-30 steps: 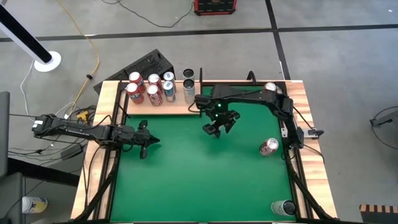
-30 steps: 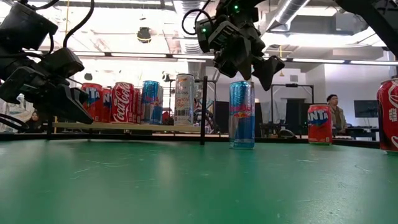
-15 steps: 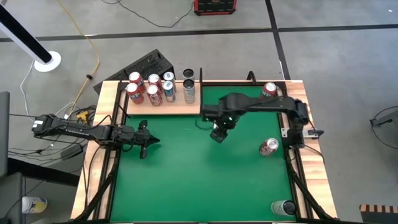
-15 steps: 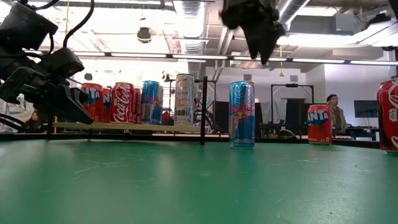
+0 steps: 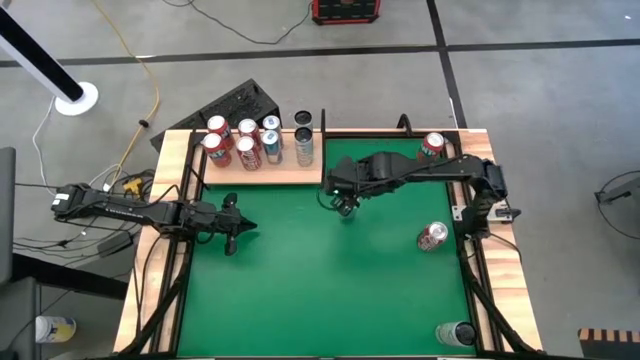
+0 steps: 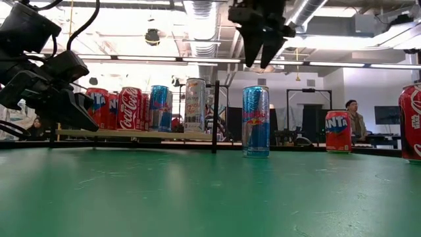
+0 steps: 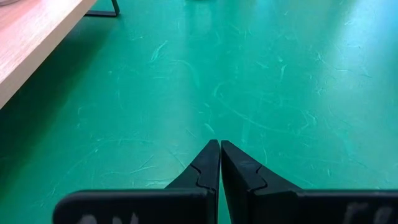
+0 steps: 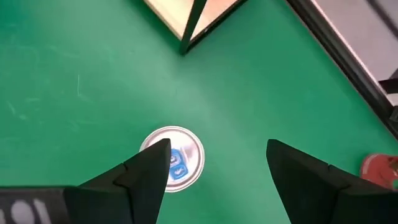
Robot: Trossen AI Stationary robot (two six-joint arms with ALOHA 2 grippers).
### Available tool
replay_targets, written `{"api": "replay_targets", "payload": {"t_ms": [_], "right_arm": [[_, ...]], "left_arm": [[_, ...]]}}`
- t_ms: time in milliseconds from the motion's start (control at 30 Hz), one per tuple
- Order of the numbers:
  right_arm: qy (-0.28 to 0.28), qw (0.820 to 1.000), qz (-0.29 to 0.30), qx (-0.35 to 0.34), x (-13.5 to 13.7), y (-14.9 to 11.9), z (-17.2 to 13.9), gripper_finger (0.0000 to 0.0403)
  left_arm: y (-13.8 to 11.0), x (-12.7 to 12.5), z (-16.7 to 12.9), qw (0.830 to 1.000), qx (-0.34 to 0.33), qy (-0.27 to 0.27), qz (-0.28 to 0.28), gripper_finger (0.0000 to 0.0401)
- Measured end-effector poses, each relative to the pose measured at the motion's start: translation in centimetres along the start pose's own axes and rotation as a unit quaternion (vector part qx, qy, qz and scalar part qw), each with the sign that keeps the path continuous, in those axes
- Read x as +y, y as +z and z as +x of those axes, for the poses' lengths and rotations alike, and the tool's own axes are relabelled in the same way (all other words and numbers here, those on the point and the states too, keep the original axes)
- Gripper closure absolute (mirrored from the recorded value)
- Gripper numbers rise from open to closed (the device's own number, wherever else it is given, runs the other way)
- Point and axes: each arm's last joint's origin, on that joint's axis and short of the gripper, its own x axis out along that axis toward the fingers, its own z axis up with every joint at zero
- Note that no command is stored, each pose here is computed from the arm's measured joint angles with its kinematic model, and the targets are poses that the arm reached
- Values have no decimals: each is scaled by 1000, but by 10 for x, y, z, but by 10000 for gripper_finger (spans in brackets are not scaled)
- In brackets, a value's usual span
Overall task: Place canned beverage on shelf
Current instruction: Put the white and yellow soda can on the shelf aligned with the other white and yellow soda cans
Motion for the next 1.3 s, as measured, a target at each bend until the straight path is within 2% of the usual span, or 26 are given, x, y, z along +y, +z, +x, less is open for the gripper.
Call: {"api": "replay_targets", "payload": {"t_ms": [133, 300, 400, 500, 600, 867, 1100, 1300], "right_arm": [[8, 998, 11, -58, -11, -18, 3, 112], [104, 984, 63, -133, -29, -38, 9, 112], [133, 972, 109, -160, -39, -46, 8, 112], [137, 967, 143, -157, -43, -48, 10, 112], [144, 966, 147, -159, -37, -46, 12, 112], [131, 976, 125, -123, -17, -43, 31, 112], [127, 981, 119, -80, -19, -43, 44, 112], [134, 980, 120, -86, -17, -42, 43, 112]], "left_arm": [[0, 0, 0, 1000, 0, 0, 0, 401], [0, 0, 0, 1000, 0, 0, 0, 401], [0, 0, 0, 1000, 0, 0, 0, 401], [0, 0, 0, 1000, 0, 0, 0, 401], [0, 0, 0, 1000, 0, 0, 0, 401], [0, 0, 0, 1000, 0, 0, 0, 401], [0, 0, 0, 1000, 0, 0, 0, 401], [0, 0, 0, 1000, 0, 0, 0, 401]]}}
